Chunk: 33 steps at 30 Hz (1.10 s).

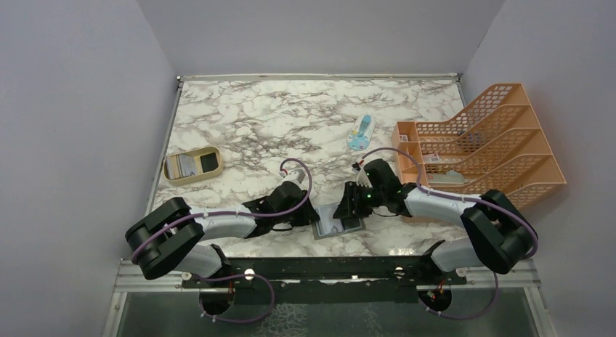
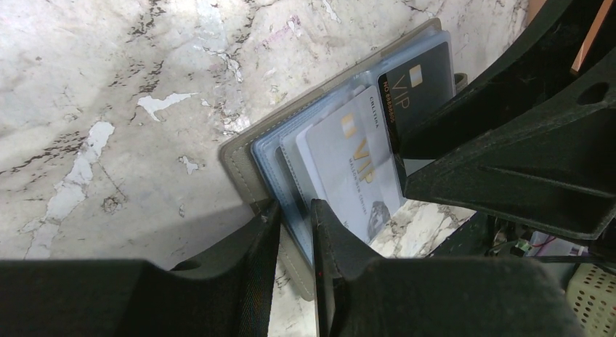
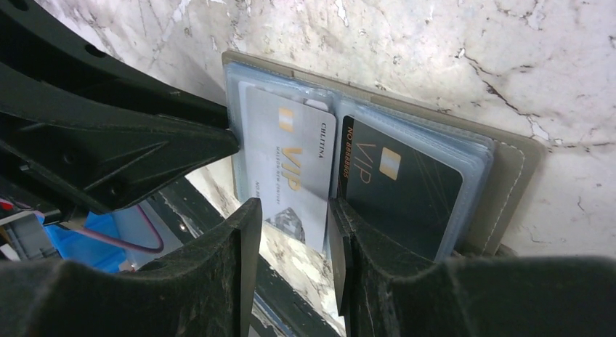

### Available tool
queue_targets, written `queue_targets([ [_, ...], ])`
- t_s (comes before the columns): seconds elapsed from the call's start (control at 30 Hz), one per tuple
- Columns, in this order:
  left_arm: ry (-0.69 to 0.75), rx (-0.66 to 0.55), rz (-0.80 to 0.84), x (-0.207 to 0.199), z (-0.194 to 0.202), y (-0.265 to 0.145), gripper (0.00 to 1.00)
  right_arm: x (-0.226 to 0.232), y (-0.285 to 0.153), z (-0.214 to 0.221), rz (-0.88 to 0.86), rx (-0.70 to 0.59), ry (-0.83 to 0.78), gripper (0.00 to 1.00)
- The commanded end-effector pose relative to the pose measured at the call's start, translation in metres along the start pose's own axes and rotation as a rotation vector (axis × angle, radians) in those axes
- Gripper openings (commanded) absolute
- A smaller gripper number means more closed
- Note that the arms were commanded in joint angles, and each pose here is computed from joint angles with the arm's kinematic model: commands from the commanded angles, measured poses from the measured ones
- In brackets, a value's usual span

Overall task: Put the credit cards into the card holder
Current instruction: Insert the credit card into the card holder.

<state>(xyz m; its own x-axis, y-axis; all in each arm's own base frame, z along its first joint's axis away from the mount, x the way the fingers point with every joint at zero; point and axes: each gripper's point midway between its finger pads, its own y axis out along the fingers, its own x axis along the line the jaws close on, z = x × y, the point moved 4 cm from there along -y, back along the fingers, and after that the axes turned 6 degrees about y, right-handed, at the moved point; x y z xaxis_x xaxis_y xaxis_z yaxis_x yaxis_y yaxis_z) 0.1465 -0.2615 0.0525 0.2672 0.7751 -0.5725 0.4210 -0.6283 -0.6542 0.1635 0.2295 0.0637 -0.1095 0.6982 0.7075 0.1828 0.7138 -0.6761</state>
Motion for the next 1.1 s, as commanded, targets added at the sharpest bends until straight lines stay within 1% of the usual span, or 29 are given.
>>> queue_targets([
  [0.0, 0.03, 0.008, 0.038, -0.005, 0.003, 0.0, 0.25, -0.004, 0.0, -0.002, 0.048, -0.005, -0.023, 0.39],
  [0.13, 0.037, 0.001, 0.033, -0.003, 0.003, 0.001, 0.25, -0.007, 0.003, -0.001, 0.05, 0.005, -0.017, 0.39],
  [0.27, 0.043, -0.009, 0.043, -0.005, 0.001, 0.002, 0.25, -0.005, 0.004, -0.003, 0.037, 0.003, -0.045, 0.39],
  [0.47, 0.049, -0.021, 0.053, -0.008, -0.003, 0.004, 0.25, 0.006, 0.004, -0.001, -0.028, 0.035, -0.05, 0.36],
  [0.63, 0.059, -0.021, 0.06, -0.01, -0.004, 0.005, 0.25, 0.007, 0.001, -0.002, -0.028, 0.03, -0.056, 0.34],
  [0.77, 0.064, -0.02, 0.058, -0.01, -0.005, 0.007, 0.26, 0.004, -0.001, 0.001, -0.006, 0.04, -0.052, 0.34],
  [0.87, 0.064, -0.024, 0.065, -0.012, -0.007, 0.007, 0.3, 0.003, -0.006, 0.001, 0.02, 0.037, -0.06, 0.34],
  [0.97, 0.076, -0.038, 0.086, -0.017, -0.01, 0.003, 0.33, 0.005, -0.013, -0.006, 0.064, 0.004, -0.081, 0.38],
  [1.07, 0.086, -0.052, 0.098, -0.02, -0.013, -0.002, 0.36, 0.0, -0.019, -0.014, 0.143, -0.041, -0.091, 0.41],
])
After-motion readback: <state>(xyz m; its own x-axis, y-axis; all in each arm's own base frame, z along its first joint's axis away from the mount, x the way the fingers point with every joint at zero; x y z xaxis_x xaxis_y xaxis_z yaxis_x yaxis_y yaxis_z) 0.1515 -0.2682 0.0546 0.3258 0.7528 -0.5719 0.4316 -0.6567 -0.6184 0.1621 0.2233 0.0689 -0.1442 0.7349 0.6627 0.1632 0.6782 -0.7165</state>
